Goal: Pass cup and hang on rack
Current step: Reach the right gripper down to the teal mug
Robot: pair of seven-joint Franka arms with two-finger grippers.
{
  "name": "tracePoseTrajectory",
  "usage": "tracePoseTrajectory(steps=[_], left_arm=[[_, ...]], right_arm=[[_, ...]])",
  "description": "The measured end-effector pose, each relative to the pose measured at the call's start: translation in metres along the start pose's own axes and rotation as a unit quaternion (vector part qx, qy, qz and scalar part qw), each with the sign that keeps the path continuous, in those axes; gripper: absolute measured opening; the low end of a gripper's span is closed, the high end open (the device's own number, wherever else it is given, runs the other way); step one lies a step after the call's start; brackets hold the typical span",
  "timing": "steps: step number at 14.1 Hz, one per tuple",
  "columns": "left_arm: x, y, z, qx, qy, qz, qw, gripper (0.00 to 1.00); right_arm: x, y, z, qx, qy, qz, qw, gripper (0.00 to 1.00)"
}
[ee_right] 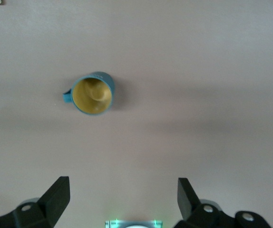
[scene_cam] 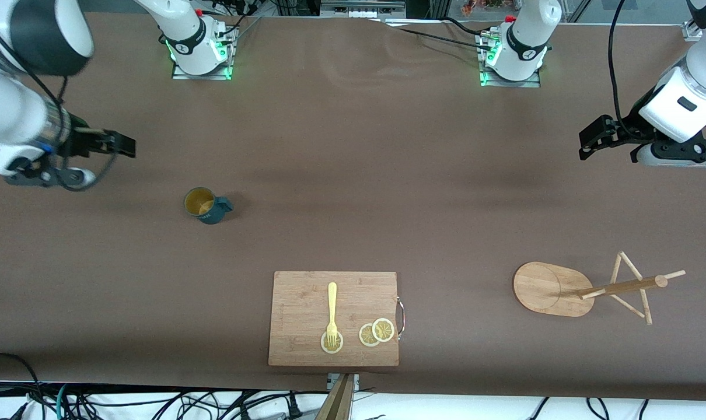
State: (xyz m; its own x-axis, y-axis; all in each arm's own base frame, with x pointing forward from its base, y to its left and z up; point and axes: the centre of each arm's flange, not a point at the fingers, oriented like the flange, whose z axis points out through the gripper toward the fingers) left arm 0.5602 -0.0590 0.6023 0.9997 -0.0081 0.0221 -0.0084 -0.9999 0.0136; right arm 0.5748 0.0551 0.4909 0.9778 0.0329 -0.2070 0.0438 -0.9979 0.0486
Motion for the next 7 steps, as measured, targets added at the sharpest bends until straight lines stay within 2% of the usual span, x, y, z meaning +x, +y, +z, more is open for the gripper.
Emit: tracePoseTrajectory(steps=[3,6,7], left_arm=[[0.0,0.0,0.0,0.0,0.0,0.0,1.0,1.0],[0.0,0.001,0.0,0.0,0.001,0.001,1.0,1.0],[0.0,0.001,0.0,0.0,0.001,0.001,1.0,1.0]], right_arm=[[0.024,-0.007,0.062,0.002,0.025,-0.005,1.0,1.0],[0.02,-0.009,0.131,0.004,0.042,-0.007,0.999,0.96],[0.015,-0.01,0.147,0.005,0.047,-0.008,0.999,0.87]])
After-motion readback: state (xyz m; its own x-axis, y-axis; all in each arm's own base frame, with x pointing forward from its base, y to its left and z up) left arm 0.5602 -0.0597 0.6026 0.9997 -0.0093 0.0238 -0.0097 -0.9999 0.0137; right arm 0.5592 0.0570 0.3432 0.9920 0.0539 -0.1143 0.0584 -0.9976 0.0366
